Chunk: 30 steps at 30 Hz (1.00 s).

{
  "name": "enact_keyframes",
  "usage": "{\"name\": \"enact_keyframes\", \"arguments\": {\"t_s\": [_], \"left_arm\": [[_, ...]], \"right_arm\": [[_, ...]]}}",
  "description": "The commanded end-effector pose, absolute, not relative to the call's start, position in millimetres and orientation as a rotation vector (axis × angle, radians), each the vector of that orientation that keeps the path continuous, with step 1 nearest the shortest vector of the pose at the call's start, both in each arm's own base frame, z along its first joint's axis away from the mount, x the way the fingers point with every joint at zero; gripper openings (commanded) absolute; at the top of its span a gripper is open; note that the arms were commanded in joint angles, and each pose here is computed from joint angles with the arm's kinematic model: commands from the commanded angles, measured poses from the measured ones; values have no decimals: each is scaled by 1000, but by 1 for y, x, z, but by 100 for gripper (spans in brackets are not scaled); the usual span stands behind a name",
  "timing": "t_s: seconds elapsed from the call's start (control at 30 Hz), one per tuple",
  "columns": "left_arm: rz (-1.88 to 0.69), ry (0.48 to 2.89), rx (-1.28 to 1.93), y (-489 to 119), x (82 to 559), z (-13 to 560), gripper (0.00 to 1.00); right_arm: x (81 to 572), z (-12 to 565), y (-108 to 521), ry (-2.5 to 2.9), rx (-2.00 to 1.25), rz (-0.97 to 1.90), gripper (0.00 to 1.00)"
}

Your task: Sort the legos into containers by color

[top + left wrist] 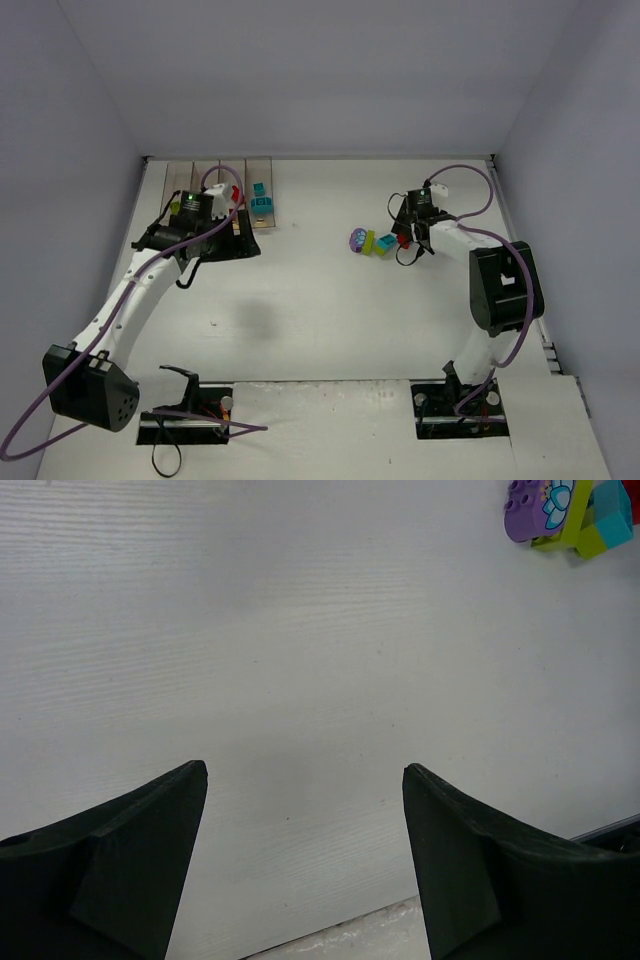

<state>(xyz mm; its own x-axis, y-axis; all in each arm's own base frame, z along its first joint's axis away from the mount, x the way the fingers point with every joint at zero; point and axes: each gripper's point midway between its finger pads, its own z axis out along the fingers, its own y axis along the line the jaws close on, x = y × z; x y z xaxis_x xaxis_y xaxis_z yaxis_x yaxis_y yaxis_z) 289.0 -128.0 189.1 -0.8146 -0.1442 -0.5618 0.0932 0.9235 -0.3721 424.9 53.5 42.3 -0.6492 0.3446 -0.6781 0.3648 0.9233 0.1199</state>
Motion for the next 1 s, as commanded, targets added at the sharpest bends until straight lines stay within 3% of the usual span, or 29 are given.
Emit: {"name": "enact_keyframes", "arguments": {"t_s": [0.0,0.33,0.5,0.73,0.97], "left_arm": [[-541,2410,-24,-135,300,200,72],[-544,2416,-14,-139,303,199,72],[-547,2420,-5,-143,306,197,72],[-549,2418,2,-146,311,197,72],[-543,2417,2,-145,311,198,72]], "right_arm": [[443,60,55,2271,538,3,61],[438,80,70,2257,497,80,59],[431,93,96,2253,493,126,63],[427,82,123,2288,556,164,65],[421,65,126,2327,601,124,59]]}}
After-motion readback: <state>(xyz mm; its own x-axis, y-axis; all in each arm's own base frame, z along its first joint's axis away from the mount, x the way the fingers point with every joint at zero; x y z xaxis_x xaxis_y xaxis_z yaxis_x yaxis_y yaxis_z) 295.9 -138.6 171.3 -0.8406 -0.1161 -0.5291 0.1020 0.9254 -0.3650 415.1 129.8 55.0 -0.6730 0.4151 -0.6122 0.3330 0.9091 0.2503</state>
